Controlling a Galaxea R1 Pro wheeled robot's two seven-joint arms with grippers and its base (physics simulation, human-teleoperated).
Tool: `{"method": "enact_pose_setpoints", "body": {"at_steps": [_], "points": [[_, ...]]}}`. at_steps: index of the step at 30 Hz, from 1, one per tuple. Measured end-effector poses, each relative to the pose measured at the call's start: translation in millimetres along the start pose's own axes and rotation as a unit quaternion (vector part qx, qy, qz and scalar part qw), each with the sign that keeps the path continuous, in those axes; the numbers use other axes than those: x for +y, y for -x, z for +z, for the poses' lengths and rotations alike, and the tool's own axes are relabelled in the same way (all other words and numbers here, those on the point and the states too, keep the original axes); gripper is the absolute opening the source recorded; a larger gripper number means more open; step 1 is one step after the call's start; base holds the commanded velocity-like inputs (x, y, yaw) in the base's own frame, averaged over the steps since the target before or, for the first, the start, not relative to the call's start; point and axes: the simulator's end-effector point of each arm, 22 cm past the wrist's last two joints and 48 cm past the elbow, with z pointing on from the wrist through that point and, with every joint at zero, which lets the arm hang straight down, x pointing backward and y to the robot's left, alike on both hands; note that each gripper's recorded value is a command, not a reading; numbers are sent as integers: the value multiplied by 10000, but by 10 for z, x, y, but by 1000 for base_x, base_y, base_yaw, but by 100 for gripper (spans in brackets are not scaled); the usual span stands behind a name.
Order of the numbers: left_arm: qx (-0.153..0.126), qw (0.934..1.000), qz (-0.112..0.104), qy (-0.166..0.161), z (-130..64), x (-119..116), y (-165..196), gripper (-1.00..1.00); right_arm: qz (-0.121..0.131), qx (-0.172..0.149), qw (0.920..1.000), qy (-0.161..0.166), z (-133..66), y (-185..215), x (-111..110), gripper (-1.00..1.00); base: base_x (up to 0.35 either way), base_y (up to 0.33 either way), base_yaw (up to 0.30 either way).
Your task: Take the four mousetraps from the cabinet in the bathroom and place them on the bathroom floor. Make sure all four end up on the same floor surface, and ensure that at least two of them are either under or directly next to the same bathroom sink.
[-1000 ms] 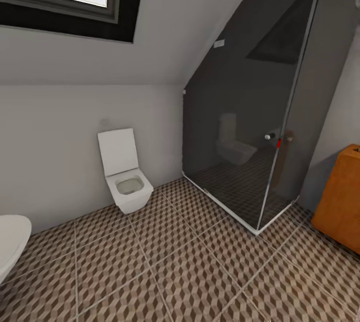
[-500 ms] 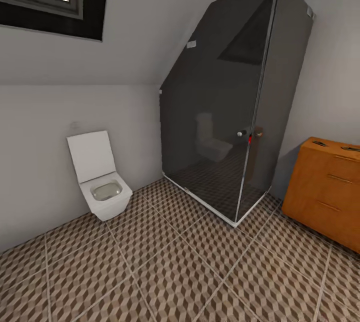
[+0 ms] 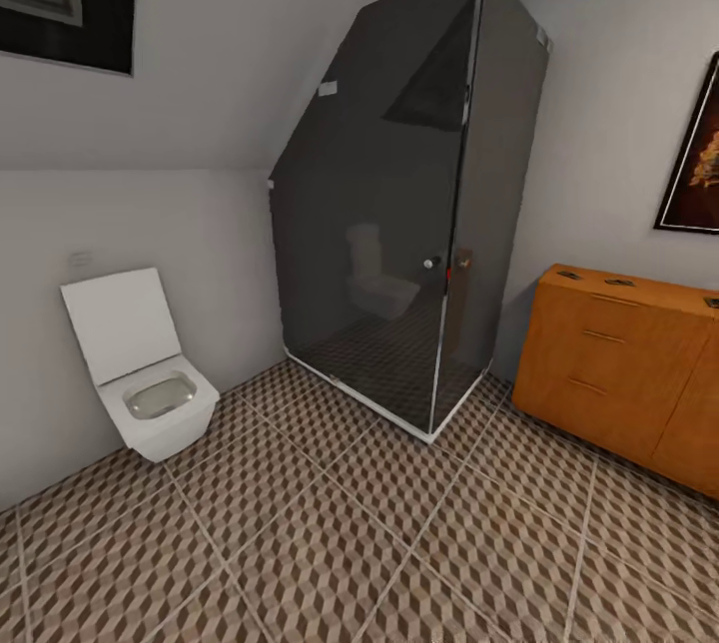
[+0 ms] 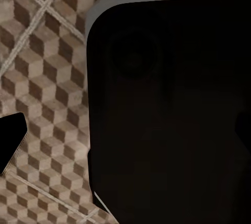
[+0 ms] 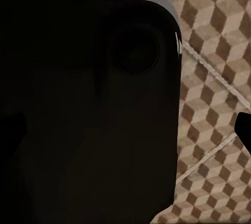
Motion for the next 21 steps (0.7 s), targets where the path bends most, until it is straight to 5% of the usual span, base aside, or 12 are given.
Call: {"method": "enact_pose_setpoints", "body": {"at_steps": [21], "points": [[0, 10000, 0, 0, 0, 0, 0, 100, -2, 0, 10000, 0, 0, 0, 0, 100, 0, 0, -296]]}}
